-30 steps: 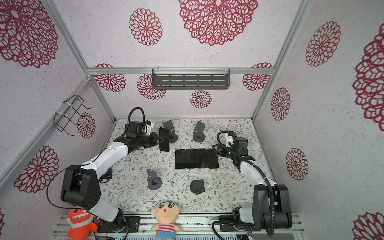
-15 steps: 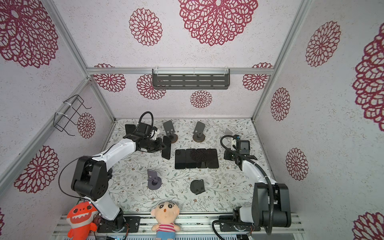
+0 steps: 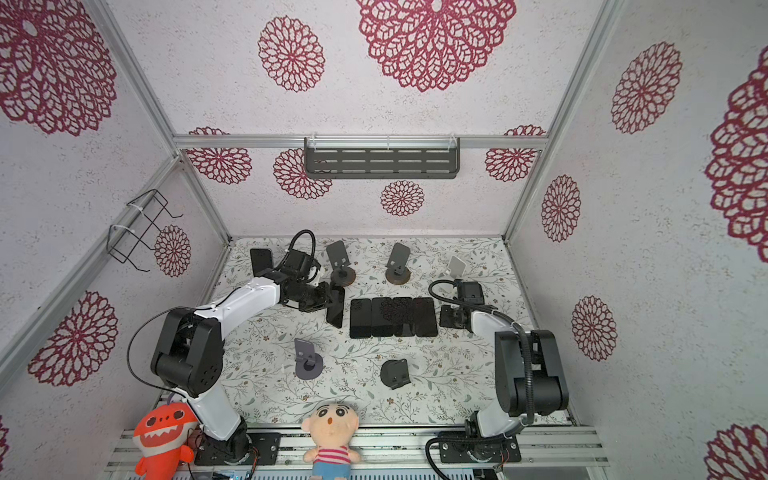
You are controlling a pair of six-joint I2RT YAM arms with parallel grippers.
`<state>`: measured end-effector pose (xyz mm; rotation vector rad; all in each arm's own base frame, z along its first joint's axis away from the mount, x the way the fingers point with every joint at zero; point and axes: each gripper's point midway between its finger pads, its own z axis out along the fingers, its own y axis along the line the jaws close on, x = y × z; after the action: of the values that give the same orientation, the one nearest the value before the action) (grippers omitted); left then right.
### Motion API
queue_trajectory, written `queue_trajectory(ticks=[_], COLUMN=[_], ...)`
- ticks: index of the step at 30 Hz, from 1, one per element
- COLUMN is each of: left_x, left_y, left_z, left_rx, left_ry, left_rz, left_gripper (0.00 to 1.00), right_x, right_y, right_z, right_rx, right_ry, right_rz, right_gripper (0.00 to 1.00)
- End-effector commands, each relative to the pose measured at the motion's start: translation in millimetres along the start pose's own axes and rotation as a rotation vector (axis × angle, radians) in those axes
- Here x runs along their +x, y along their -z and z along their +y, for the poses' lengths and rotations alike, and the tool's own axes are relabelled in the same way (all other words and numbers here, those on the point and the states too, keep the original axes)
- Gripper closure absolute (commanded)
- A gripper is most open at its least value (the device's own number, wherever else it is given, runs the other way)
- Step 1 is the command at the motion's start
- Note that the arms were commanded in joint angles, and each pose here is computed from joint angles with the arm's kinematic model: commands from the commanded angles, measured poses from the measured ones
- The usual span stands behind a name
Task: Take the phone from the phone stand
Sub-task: 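Lower the held phone flat beside the lying phones with the left gripper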
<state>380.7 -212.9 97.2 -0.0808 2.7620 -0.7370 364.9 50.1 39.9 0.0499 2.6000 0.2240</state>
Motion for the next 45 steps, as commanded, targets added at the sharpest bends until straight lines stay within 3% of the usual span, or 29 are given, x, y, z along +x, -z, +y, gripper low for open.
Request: queue_trajectory(ticks=[1,45], left_x=[-3.4,19.8], left_y=[-4.0,-44.4], left_z=[3.0,2.4], left_rx=[-0.022,0.002], left_ry=[0.019,0.037], left_rz=[-0.025,0.065], left_gripper=[1.0,1.0], right_x=[-20.2,-16.9], right_y=[1.5,-22.9], right_z=[3.4,10.4], right_rx=[0.025,0.021], right_ry=[0.04,0.017], right_rz=[-0.046,0.015], right_gripper=[1.0,1.0])
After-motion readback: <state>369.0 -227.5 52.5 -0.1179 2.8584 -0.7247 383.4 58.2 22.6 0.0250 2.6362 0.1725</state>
